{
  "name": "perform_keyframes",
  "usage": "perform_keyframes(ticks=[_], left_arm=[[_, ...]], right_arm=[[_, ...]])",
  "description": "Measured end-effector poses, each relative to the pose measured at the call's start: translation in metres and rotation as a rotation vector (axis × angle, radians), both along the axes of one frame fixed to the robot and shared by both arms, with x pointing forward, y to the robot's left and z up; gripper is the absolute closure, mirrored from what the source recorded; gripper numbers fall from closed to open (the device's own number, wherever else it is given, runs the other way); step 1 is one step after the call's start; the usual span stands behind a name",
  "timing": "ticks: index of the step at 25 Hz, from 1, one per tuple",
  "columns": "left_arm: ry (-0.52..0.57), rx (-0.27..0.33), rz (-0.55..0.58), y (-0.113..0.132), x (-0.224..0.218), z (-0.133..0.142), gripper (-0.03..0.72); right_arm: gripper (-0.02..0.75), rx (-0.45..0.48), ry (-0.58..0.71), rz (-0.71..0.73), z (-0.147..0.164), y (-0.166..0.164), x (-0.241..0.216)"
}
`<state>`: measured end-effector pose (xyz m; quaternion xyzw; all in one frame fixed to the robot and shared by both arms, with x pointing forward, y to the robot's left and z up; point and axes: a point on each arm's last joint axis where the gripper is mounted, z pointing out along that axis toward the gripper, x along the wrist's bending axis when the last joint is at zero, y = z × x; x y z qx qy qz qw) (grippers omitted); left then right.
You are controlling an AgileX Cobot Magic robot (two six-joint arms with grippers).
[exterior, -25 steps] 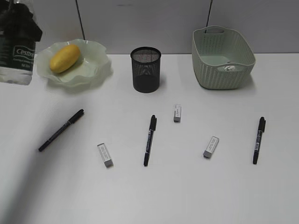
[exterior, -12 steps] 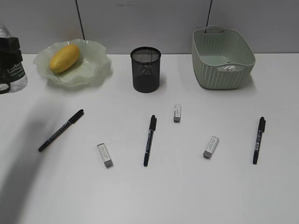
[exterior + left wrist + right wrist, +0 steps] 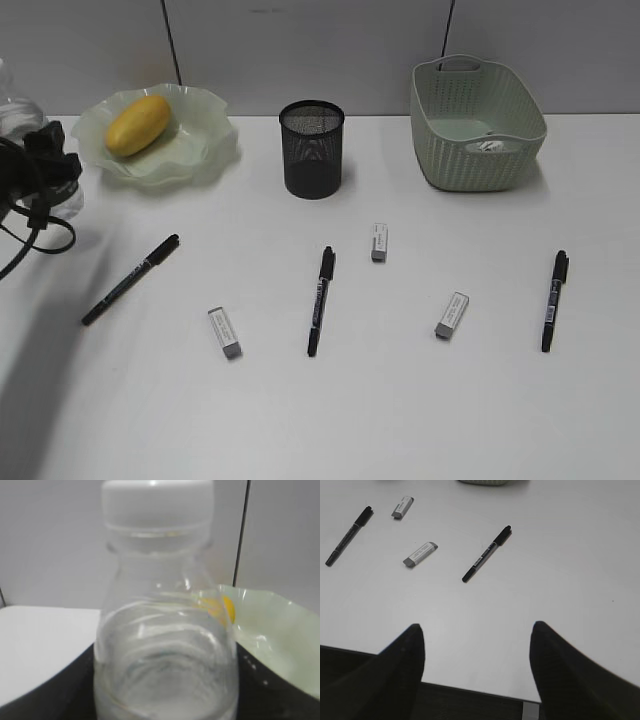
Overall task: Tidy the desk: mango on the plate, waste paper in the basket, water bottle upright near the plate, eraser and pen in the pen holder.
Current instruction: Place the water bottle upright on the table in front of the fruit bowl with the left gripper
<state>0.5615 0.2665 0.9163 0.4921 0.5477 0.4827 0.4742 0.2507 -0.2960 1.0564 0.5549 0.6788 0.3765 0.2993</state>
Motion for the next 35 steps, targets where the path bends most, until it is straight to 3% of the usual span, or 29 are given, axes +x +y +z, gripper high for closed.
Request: perform_keyframes(ticks=[6, 18, 25, 35], left_arm=[[0.026, -0.029, 0.004, -0.004, 0.024, -0.024, 0.18], [0.006, -0.021, 0.008, -0.006, 0.037, -0.042, 0.178], [0.0, -0.02, 0.002, -0.007, 0.038, -0.041, 0.055], [0.092, 0.011, -0.058, -0.006, 0.005, -0.049, 0.035]], right_arm=[[0.217, 0.0, -0.001, 0.0, 0.0, 0.0, 0.0], [0.217, 0.0, -0.002, 0.0, 0.0, 0.0, 0.0], [0.217, 0.0, -0.002, 0.0, 0.0, 0.0, 0.0], [0.217, 0.0, -0.002, 0.0, 0.0, 0.0, 0.0]])
